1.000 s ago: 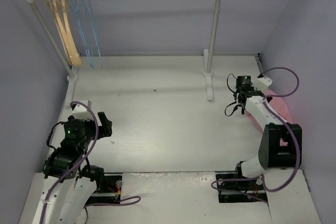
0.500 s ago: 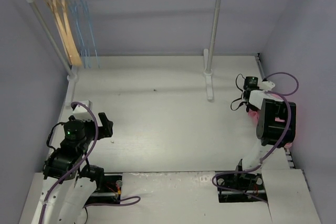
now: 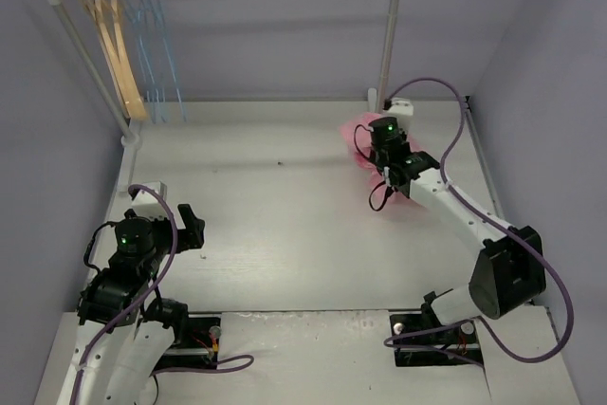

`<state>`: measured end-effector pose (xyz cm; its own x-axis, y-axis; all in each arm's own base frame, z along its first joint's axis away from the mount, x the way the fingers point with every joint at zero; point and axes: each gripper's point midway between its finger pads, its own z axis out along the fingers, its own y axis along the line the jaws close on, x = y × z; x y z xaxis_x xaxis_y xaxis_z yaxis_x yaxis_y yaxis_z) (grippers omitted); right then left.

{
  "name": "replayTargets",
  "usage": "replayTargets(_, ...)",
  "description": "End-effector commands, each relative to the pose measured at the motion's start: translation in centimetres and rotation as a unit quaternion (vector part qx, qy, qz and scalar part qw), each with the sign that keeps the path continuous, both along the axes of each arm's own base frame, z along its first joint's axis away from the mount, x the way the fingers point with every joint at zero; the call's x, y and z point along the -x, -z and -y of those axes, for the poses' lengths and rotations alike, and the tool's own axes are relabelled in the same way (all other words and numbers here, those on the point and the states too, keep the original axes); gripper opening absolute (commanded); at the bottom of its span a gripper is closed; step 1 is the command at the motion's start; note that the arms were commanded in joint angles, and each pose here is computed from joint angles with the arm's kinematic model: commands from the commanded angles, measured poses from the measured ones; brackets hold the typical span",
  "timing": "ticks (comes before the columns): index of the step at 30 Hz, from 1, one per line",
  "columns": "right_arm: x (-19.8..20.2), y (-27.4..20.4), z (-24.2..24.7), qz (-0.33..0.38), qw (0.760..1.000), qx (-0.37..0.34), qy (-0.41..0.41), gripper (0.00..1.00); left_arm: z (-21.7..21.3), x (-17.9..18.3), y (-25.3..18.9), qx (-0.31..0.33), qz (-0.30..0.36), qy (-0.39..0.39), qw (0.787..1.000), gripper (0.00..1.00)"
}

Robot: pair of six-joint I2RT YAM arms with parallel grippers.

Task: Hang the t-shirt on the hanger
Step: Pick up the T-shirt at the corner of the board, then place the T-shirt at the center of the board.

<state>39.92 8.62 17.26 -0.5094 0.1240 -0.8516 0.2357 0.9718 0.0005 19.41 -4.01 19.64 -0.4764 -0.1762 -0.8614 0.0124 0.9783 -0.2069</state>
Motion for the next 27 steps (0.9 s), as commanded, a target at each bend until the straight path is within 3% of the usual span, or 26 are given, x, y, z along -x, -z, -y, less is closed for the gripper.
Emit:
replayTargets(1,2.5,-4.7,-9.3,0.028,0.986,-0.045,-0.155,0.01,0.4,-0.9,-1.6,0.004,0.027,0.006,1.0,0.8)
replayTargets(4,6.2,-5.0,-16.9,0.017,0.956,-0.076,-0.281,0.34,0.4,-0.9,-1.4,0.003,0.022,0.005,1.0,0.8)
replayTargets(5,7.1,-4.9,-18.6,0.015,0.946,-0.086,-0.311,0.57,0.4,-0.9,-1.4,0.003,0.022,0.005,1.0,0.8)
replayTargets(7,9.3,-3.5,-21.3,-0.015,0.926,-0.105,-0.363,0.75,0.5,-1.0,-1.4,0.004,0.02,0.007,1.0,0.8)
replayTargets(10,10.1,-2.3,-21.4,-0.024,0.921,-0.115,-0.371,0.8,1.3,-1.0,-1.3,0.014,0.014,0.029,0.999,0.8)
replayTargets(15,8.1,-3.3,-15.4,0.015,0.95,-0.104,-0.293,0.83,3.4,-1.5,-1.1,0.047,-0.01,0.067,0.997,0.77)
replayTargets(21,3.6,-1.0,-4.7,0.012,0.98,-0.123,-0.153,0.71,7.3,-4.6,-1.8,0.115,-0.038,0.097,0.988,0.71)
replayTargets(24,2.0,0.8,-2.5,-0.004,0.981,-0.14,-0.137,0.7,9.3,-7.3,-1.9,0.095,-0.036,0.086,0.991,0.71)
replayTargets(25,1.5,1.3,-2.2,-0.007,0.981,-0.142,-0.134,0.7,11.9,-7.4,-0.7,0.068,-0.055,0.118,0.989,0.71)
replayTargets(27,0.5,2.6,-1.8,-0.019,0.979,-0.156,-0.133,0.7,14.8,-8.7,-2.5,0.035,-0.024,0.126,0.991,0.71)
